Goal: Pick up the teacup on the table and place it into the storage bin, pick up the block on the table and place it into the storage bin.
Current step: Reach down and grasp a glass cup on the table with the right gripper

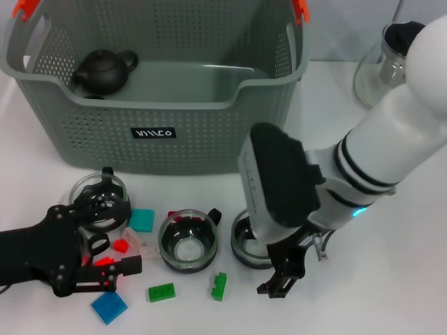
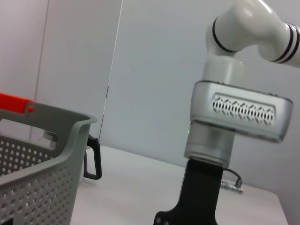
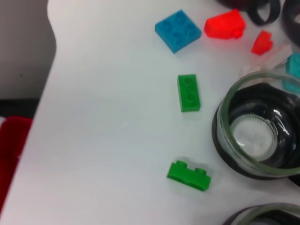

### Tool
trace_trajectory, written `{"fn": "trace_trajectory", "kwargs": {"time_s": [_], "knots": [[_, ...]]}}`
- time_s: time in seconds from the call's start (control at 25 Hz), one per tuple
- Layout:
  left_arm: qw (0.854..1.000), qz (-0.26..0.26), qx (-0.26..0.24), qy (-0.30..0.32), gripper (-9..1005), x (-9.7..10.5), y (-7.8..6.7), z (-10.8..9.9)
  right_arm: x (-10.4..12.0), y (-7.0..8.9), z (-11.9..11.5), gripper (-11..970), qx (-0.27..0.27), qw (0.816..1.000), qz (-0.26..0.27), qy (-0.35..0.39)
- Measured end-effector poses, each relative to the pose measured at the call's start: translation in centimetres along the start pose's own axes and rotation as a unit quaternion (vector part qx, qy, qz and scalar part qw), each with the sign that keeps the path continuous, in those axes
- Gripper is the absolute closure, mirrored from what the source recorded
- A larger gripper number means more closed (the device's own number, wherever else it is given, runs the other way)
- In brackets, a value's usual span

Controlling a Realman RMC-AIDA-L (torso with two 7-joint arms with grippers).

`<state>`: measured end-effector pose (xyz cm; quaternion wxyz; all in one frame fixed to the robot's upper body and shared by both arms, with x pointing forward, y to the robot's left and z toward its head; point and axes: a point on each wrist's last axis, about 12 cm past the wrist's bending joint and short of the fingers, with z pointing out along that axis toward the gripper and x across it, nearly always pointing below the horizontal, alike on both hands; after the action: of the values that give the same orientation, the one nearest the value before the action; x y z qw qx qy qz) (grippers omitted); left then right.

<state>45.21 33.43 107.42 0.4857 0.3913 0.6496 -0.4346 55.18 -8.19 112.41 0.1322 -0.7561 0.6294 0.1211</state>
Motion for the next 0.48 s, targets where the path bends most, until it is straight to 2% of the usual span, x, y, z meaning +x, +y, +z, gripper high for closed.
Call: {"fn": "trace_trajectory", "kwargs": {"time_s": [0.28,0.48], "knots": [[1.000,0.002,-0.006,-0.004,126,-0.12,0.16,-0.05,-0.13,0.22,0.97,18,0.026,0.999,-0.004,0.031],[1.000,0.003,-0.011,-0.008,126,-0.19,0.26,-0.10,-0.69,0.47,0.54,194,0.033,0.999,-0.011,0.021]]}}
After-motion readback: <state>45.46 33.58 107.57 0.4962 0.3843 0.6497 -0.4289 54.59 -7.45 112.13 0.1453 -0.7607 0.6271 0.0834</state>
